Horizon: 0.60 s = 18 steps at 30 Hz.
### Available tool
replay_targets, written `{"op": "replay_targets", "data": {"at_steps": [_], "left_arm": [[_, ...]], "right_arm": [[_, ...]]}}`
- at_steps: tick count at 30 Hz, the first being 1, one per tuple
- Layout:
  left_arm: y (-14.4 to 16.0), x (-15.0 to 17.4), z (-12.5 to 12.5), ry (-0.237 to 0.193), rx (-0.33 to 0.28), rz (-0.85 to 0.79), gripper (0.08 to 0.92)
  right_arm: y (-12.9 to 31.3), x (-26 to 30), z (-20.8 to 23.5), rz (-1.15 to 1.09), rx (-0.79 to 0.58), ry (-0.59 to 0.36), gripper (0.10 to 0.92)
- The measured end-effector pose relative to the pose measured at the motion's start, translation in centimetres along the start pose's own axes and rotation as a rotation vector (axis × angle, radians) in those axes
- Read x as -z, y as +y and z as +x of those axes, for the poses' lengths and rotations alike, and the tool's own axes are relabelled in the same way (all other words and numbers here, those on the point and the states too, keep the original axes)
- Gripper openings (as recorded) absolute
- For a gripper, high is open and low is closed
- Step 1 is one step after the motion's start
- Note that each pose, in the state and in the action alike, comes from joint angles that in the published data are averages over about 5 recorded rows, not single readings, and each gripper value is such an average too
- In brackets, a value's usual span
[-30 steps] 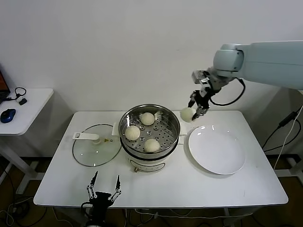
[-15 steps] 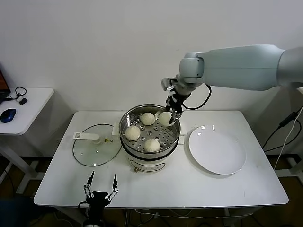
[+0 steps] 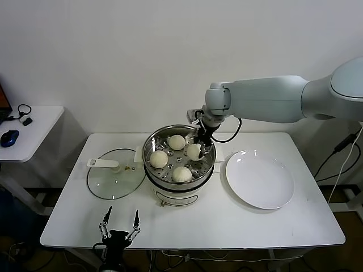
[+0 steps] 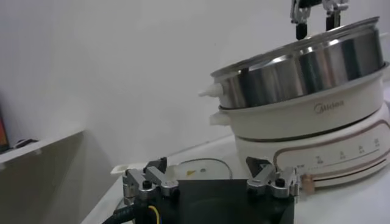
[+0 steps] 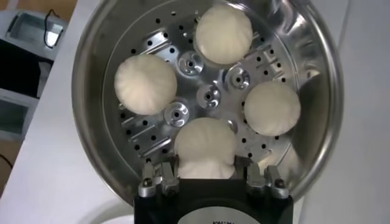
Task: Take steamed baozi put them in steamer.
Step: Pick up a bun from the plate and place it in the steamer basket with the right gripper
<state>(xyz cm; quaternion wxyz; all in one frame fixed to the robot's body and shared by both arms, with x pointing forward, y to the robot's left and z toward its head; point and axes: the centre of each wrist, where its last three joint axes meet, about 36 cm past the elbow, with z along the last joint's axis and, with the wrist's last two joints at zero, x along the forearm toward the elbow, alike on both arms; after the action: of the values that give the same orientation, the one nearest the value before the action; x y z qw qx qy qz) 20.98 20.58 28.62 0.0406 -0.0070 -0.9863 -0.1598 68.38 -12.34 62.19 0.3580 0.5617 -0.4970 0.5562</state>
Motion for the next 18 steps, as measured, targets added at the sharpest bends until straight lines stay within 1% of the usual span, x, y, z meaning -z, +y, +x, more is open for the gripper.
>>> {"op": "replay_targets", "data": {"at_steps": [6, 8, 14, 16, 18], "left_arm": [[0.0, -0.1, 0.0, 0.001, 0.001, -0.001, 0.823], [0.0, 0.0, 0.0, 0.001, 0.000, -0.001, 0.823], [0.0, 0.0, 0.0, -0.001, 0.000, -0.001, 0.823], [0.1, 0.1, 0.0, -0.002, 0.001, -0.002, 0.823], [0.1, 0.1, 0.0, -0.004, 0.001, -0.002, 0.823]], "right_arm": [[0.2, 0.1, -1.5, 0.003, 0.011, -0.001, 0.630], [0.2, 0.1, -1.8, 0.005, 0.011, -0.001, 0.651], [0.2, 0.0, -1.8, 0.004, 0.006, -0.002, 0.792], [0.2, -0.2, -1.5, 0.002, 0.002, -0.005, 0.814], [0.2, -0.3, -1.0, -0.001, -0.004, -0.009, 0.820]]}}
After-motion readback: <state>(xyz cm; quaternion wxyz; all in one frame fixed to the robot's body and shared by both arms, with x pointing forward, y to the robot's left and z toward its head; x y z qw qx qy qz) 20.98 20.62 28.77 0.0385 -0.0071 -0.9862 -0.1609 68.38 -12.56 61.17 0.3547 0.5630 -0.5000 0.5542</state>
